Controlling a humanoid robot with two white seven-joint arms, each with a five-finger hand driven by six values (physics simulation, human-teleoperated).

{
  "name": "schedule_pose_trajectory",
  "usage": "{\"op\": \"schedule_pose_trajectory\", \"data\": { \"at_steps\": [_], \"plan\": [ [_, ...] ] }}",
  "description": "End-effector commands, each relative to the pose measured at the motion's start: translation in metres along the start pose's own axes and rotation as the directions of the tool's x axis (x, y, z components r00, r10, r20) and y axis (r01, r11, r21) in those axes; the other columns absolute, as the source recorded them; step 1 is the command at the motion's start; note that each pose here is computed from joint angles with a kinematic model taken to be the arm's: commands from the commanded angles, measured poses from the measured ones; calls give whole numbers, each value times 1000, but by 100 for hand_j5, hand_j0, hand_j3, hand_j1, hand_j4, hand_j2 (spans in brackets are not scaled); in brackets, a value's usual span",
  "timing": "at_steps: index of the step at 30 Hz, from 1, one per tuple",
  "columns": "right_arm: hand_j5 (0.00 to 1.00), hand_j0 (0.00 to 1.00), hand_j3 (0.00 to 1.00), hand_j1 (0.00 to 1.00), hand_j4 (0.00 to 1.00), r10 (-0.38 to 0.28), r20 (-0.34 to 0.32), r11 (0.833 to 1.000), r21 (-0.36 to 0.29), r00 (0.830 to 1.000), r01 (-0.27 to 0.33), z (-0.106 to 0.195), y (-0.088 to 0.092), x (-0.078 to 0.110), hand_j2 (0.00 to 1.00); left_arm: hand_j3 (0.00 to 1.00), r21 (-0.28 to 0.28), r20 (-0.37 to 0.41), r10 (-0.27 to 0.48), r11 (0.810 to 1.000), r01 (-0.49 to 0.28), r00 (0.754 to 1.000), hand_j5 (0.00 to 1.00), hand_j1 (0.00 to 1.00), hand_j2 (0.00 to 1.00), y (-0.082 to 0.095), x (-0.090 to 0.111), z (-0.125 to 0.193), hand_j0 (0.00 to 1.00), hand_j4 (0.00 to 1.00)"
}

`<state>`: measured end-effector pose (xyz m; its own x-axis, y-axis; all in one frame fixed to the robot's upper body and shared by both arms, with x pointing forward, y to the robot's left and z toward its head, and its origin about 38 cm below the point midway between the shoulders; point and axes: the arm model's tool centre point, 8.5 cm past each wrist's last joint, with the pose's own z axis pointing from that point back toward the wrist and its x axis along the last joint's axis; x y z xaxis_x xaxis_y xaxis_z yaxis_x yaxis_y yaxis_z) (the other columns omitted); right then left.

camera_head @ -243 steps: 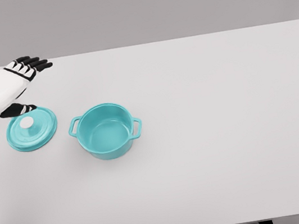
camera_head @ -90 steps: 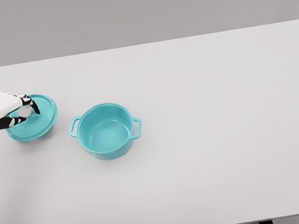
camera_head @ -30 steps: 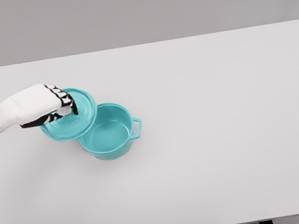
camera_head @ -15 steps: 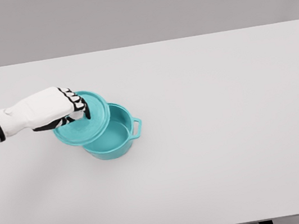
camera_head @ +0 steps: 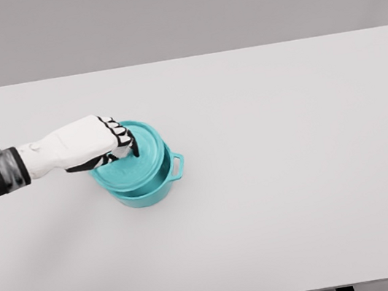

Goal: Cover the pot with left arm

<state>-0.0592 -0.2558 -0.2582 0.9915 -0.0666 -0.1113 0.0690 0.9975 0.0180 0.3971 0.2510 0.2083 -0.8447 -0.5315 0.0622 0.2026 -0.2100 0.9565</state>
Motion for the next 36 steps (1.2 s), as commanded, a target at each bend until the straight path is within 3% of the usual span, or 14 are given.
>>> {"op": "schedule_pose_trajectory", "data": {
  "at_steps": [1, 9, 36],
  "plan": [
    [100, 100, 100, 100, 100, 0, 0, 1000, 0, 1000, 0, 0, 0, 0, 100, 55, 9, 11, 9, 1000, -9, 1000, 55, 55, 55, 0, 3, -4, 55, 55],
    [100, 100, 100, 100, 100, 0, 0, 1000, 0, 1000, 0, 0, 0, 0, 100, 56, 24, 26, 18, 1000, -18, 1000, 56, 56, 56, 0, 8, -12, 56, 56],
    [100, 100, 100, 100, 100, -1, 0, 1000, 0, 1000, 1, 0, 0, 0, 100, 57, 0, 30, 31, 1000, -31, 999, 57, 57, 57, -9, 8, -12, 57, 57]
  ]
}}
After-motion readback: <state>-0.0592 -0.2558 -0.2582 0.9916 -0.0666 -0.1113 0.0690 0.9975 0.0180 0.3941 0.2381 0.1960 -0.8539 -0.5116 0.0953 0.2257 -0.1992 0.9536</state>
